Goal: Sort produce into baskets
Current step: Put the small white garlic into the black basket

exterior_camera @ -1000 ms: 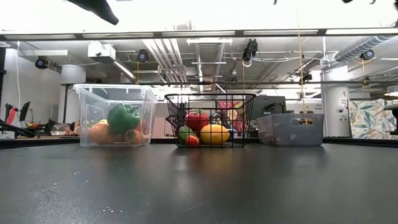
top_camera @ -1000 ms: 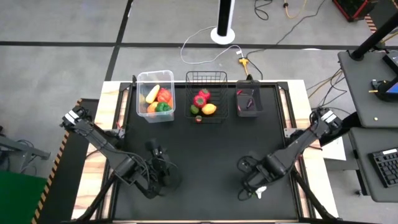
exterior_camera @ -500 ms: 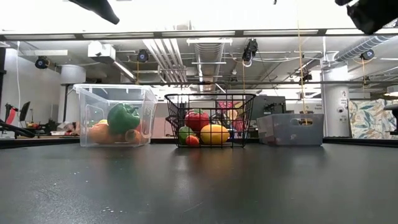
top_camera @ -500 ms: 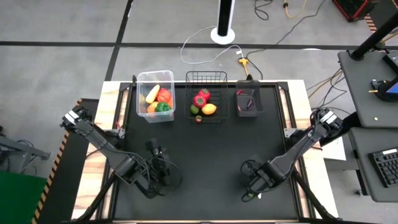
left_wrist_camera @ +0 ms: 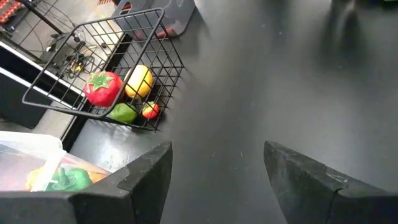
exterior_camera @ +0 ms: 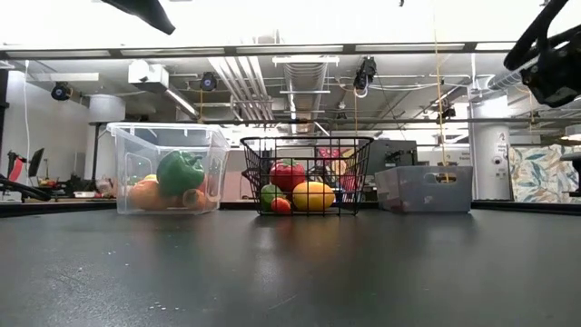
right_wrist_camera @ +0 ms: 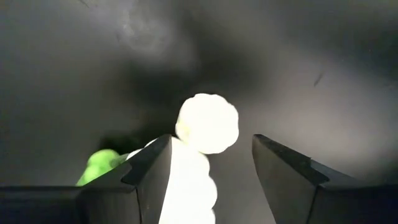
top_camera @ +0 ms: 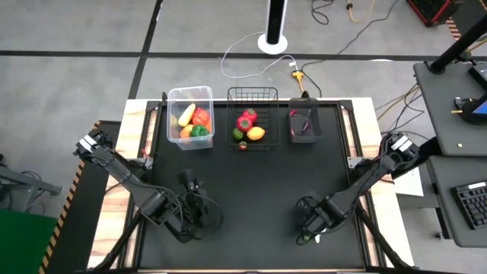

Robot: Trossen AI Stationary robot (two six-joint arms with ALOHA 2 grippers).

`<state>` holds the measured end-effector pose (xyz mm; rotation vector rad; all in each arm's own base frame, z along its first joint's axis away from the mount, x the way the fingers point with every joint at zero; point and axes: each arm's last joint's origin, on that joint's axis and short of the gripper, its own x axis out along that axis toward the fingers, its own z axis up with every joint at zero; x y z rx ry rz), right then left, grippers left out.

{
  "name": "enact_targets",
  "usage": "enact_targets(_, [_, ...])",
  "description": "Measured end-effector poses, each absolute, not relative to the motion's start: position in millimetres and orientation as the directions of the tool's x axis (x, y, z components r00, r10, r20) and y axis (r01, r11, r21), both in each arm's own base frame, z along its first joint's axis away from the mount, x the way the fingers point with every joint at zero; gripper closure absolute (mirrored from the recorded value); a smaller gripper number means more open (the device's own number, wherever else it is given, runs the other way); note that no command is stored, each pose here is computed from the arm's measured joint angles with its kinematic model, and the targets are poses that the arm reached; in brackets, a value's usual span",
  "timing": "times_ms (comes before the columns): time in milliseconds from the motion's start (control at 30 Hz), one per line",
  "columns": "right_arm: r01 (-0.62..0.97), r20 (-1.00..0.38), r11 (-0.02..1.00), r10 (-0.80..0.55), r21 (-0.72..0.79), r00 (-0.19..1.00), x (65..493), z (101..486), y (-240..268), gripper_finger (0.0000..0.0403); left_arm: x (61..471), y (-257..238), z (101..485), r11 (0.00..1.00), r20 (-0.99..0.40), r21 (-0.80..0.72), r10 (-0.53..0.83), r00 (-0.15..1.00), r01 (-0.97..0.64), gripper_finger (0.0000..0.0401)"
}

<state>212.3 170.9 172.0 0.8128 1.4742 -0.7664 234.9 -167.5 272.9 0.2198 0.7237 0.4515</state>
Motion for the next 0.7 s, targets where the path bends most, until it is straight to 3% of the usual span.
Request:
enact_targets(267, [0.844, -0.999, 0.537, 0.031, 0.000, -0.020, 211.8, 170.4, 169.9, 0.0207, 235.6, -166.7, 273.1, 0.878, -0.581, 0.348, 0.477, 0.660, -0.328, 0.0165])
enact_targets(700, [0.838, -1.000, 0.546, 0.031, 0.018, 0.002, 213.4, 170.4, 170.6, 0.0271, 236.6, -165.6, 273.1, 0.876, -0.580, 0.347, 0.480, 0.658, -0.334, 0.0165])
